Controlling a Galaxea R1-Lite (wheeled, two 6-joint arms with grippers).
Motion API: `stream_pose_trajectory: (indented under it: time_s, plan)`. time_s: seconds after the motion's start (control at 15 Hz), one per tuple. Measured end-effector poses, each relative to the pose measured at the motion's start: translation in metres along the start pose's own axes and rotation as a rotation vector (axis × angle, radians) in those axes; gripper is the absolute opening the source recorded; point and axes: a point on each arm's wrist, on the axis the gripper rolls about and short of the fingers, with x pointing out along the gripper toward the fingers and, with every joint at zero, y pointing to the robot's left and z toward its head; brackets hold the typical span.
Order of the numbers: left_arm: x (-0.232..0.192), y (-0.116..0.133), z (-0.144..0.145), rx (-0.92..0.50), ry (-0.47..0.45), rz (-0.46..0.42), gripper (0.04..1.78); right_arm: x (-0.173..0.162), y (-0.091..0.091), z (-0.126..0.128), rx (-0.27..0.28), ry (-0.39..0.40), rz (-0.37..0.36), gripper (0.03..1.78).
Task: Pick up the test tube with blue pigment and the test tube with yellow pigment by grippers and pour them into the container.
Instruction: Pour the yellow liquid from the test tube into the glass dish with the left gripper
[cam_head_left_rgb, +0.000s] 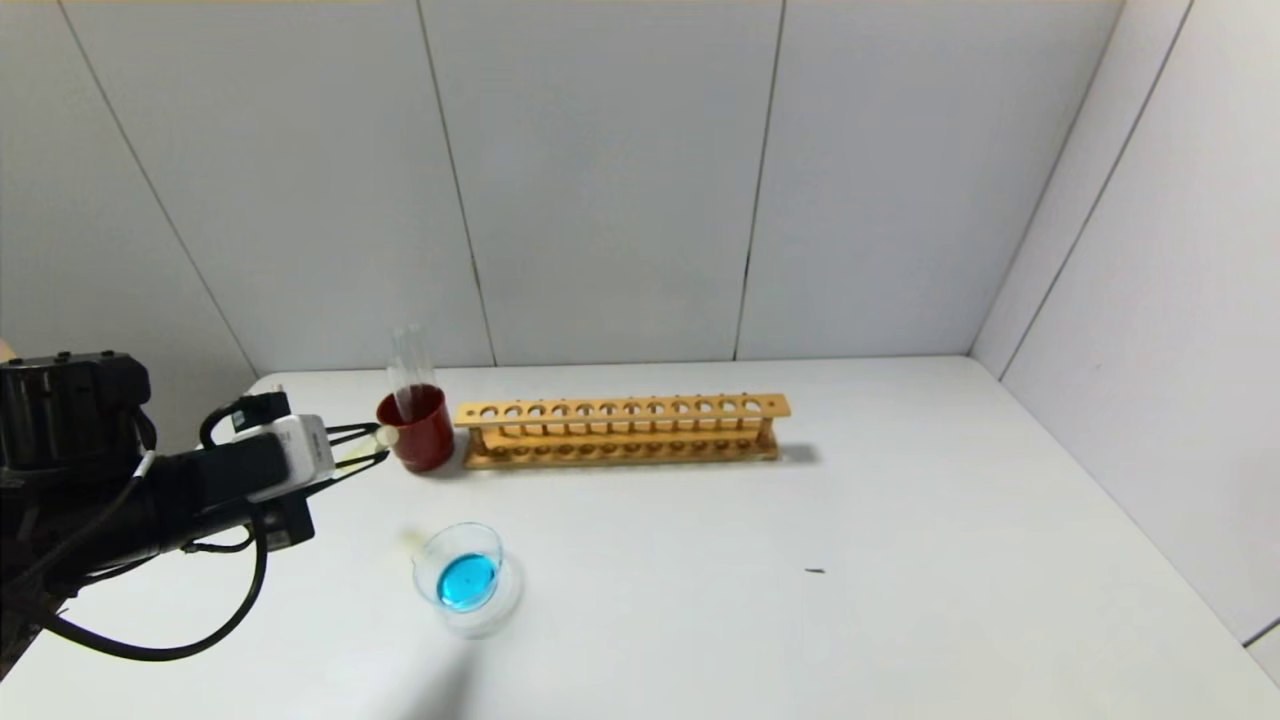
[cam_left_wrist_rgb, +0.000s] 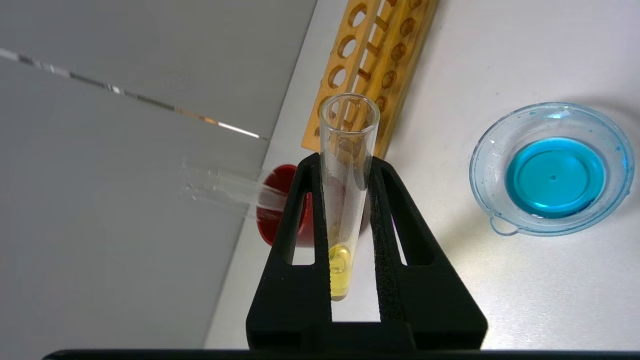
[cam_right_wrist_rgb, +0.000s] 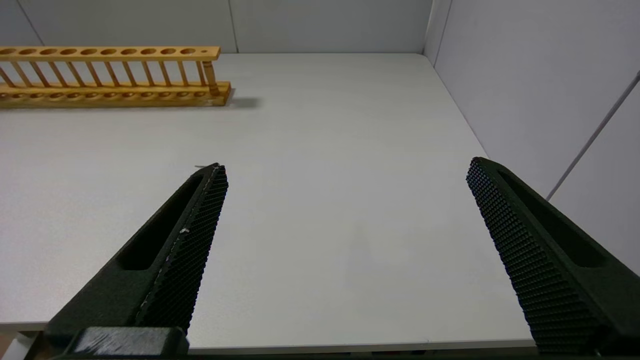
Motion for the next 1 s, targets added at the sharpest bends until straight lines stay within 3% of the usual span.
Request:
stream_pose_trajectory:
  time_s: [0.33, 1.0]
  plan:
    - [0.007, -0.007, 0.013, 0.163, -0.053, -0.029, 0.30, 0.000, 0.000, 0.000, 0.001, 0.000, 0.001, 1.75]
    - [0.001, -0.034, 0.004, 0.214, -0.085, 0.024, 0.30, 0.000, 0.000, 0.000, 0.000, 0.000, 0.001, 1.75]
